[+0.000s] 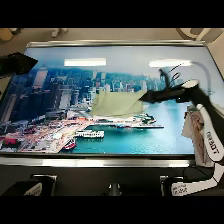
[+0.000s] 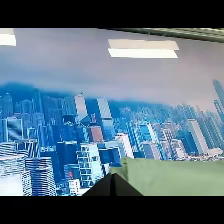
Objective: Fold the shirts.
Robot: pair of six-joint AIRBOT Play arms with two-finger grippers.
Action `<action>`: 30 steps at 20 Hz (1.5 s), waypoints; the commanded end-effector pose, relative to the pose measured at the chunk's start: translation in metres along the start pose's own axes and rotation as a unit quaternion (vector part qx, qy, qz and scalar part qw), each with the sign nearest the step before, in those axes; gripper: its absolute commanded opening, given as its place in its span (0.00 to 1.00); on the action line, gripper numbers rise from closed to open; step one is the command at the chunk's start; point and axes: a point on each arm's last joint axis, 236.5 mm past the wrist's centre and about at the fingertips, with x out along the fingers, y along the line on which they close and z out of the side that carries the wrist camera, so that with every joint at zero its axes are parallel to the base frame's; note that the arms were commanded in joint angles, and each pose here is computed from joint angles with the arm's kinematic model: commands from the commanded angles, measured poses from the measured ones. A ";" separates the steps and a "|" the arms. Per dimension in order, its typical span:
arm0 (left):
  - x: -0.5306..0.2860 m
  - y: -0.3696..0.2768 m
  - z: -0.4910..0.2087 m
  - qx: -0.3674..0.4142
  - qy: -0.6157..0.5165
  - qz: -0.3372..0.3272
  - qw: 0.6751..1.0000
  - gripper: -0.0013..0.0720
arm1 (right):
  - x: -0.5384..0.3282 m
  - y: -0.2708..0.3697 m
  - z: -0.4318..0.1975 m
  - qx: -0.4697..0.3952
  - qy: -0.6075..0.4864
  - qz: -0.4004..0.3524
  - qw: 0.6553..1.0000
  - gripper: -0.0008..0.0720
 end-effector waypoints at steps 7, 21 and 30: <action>0.000 0.002 0.013 0.002 -0.028 0.004 1.000 0.06 | -0.309 -0.027 0.020 0.021 -0.108 -0.206 0.972 0.04; 0.020 0.018 0.000 -0.016 -0.032 0.016 0.999 0.05 | -0.460 -0.061 -0.123 0.200 -0.110 -0.426 0.875 0.04; 0.019 0.016 0.004 -0.020 -0.039 0.011 0.999 0.06 | -0.386 -0.101 -0.288 0.341 0.166 -0.430 0.819 0.04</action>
